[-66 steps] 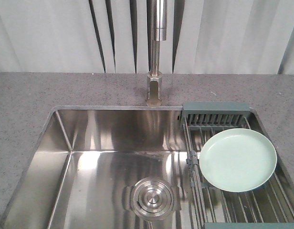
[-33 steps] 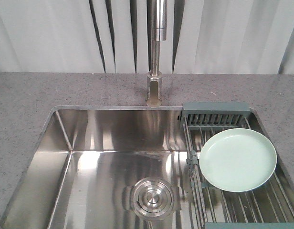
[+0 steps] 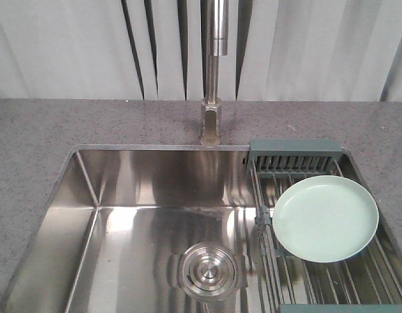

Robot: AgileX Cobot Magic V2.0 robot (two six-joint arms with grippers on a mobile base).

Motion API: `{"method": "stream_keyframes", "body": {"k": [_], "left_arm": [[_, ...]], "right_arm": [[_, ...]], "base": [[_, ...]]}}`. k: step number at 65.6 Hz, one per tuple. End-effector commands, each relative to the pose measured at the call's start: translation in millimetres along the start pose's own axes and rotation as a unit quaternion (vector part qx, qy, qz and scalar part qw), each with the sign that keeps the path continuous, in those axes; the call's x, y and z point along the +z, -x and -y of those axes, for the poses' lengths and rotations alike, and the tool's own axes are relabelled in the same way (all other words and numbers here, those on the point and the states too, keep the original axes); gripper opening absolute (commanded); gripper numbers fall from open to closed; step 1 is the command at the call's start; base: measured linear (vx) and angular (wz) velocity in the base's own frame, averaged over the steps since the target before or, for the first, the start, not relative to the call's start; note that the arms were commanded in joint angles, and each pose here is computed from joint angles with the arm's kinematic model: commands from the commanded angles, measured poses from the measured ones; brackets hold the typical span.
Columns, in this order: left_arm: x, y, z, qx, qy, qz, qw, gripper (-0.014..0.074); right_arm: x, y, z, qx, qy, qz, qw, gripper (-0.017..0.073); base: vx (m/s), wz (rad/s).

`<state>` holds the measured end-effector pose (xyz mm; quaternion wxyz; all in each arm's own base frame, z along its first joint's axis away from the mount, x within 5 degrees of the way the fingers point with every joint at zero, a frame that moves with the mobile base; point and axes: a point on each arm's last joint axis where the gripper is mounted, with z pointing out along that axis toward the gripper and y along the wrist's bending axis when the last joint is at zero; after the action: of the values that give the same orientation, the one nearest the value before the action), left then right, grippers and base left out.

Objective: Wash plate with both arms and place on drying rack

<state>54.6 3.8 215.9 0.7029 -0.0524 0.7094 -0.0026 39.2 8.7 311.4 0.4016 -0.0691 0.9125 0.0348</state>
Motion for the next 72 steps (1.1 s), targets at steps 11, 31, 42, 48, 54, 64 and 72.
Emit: {"method": "stream_keyframes", "body": {"k": [11, 31, 42, 48, 54, 64, 72], "left_arm": [[-1.1, -0.6, -0.3, -0.004, -0.004, 0.07, 0.998, -0.0006], [-1.2, -0.1, -0.2, 0.017, -0.003, 0.073, 0.997, -0.0006], [-1.2, 0.4, -0.2, 0.017, -0.003, 0.074, 0.997, -0.0006], [-1.4, 1.5, -0.1, 0.017, -0.003, 0.075, 0.997, -0.0006], [-1.5, 2.1, -0.1, 0.017, -0.003, 0.076, 0.997, -0.0006], [-1.5, 2.1, -0.1, 0.017, -0.003, 0.076, 0.997, -0.0006], [-1.6, 2.3, 0.0, 0.017, -0.003, 0.076, 0.997, -0.0006]], "right_arm": [[-3.9, 10.3, 0.8, -0.003, -0.005, 0.035, 0.999, 0.0329], [-3.9, 10.3, 0.8, -0.003, -0.005, 0.035, 0.999, 0.0329], [-3.9, 10.3, 0.8, -0.003, -0.005, 0.035, 0.999, 0.0329], [-3.9, 10.3, 0.8, -0.003, -0.005, 0.035, 0.999, 0.0329], [-3.9, 10.3, 0.8, -0.003, -0.005, 0.035, 0.999, 0.0329], [-3.9, 10.3, 0.8, -0.003, -0.005, 0.035, 0.999, 0.0329], [-3.9, 10.3, 0.8, -0.003, -0.005, 0.035, 0.999, 0.0329]], "base": [[0.0, 0.0], [0.0, 0.0], [0.0, 0.0], [0.0, 0.0], [0.0, 0.0], [0.0, 0.0], [0.0, 0.0]]}}
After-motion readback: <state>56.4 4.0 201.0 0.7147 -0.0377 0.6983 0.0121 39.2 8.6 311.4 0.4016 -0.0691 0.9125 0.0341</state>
